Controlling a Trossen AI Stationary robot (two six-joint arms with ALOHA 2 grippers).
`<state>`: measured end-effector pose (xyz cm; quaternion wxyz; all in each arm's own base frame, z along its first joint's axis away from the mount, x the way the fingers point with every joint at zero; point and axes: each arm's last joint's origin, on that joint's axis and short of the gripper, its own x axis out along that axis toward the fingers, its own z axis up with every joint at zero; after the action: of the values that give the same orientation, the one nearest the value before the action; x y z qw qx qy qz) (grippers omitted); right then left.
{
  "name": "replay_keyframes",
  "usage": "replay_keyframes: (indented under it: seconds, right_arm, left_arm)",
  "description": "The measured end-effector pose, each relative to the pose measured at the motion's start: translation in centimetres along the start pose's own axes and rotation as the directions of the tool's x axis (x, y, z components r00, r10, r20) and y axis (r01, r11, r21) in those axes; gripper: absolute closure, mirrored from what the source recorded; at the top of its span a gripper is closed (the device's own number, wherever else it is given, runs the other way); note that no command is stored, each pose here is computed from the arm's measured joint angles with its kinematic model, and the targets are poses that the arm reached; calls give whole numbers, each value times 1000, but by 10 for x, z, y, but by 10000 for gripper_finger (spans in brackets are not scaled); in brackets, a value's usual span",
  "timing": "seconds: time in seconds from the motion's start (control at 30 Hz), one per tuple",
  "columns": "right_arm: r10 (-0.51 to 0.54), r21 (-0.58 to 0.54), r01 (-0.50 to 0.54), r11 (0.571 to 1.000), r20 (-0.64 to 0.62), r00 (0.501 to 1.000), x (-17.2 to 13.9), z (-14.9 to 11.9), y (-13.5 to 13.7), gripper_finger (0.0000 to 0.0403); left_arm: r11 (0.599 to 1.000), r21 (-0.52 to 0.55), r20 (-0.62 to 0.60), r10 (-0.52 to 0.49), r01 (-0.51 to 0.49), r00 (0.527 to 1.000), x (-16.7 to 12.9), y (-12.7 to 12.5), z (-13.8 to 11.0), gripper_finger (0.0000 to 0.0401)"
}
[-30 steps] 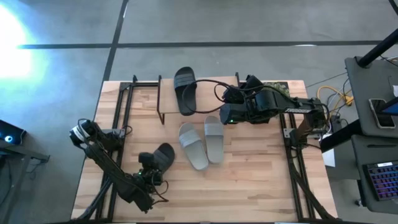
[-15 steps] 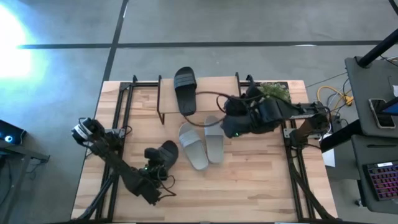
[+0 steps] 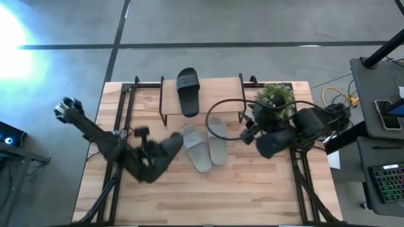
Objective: Pick and place slides into the shelf
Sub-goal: Put the black slipper on the shelf
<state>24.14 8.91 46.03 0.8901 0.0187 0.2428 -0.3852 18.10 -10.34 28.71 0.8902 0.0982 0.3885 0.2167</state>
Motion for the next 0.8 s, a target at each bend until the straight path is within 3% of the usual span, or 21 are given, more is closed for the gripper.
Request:
replay_keyframes:
  seconds: [0.17,0.4,0.6,0.7,0.8]
  right_arm:
    - [1,43,-4,999,68,998,-15,1,-16,241]
    - [-8,78,-1,997,108,994,-25,4,-41,241]
    - [-21,61,12,998,144,989,-32,7,-59,241]
    - [-15,71,4,997,151,988,-35,8,-70,241]
    - [-15,75,3,997,161,987,-39,7,-82,241]
  left_arm:
    - [992,52,90,110,-115,990,15,40,48,400]
    - [950,0,149,309,-312,939,39,95,139,401]
    - [946,104,147,289,-306,946,59,97,179,401]
    - [947,82,151,295,-310,943,70,98,195,401]
    - [930,0,164,363,-368,917,83,112,217,401]
